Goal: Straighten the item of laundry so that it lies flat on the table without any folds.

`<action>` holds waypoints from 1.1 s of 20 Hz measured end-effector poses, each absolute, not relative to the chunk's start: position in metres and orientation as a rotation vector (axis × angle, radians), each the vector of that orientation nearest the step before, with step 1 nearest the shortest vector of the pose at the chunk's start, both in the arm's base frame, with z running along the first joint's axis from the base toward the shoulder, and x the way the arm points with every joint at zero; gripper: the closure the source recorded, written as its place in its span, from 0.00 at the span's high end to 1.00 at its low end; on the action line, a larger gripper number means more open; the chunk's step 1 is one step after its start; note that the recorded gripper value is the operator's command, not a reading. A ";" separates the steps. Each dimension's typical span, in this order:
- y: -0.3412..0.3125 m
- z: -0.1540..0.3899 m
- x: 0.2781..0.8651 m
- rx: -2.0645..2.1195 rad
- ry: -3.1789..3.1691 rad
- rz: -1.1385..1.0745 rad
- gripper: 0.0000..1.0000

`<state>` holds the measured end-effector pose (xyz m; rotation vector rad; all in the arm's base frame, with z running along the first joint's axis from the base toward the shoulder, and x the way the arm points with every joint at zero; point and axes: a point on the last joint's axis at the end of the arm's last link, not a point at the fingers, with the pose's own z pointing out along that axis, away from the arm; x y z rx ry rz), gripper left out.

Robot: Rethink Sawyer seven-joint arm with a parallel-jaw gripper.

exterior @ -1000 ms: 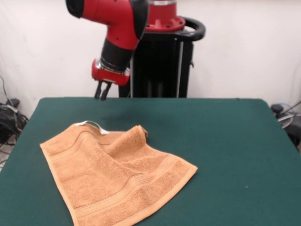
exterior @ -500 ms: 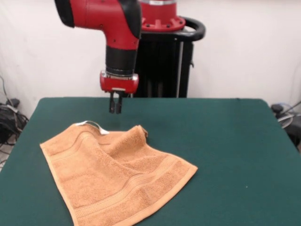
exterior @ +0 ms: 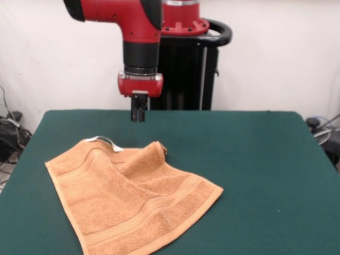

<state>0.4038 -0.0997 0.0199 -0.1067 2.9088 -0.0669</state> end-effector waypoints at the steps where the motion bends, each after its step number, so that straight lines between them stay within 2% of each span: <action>1: -0.099 0.021 0.405 -0.111 2.905 -0.070 0.00; 22: -0.081 -0.020 0.419 -0.183 2.929 -0.028 0.00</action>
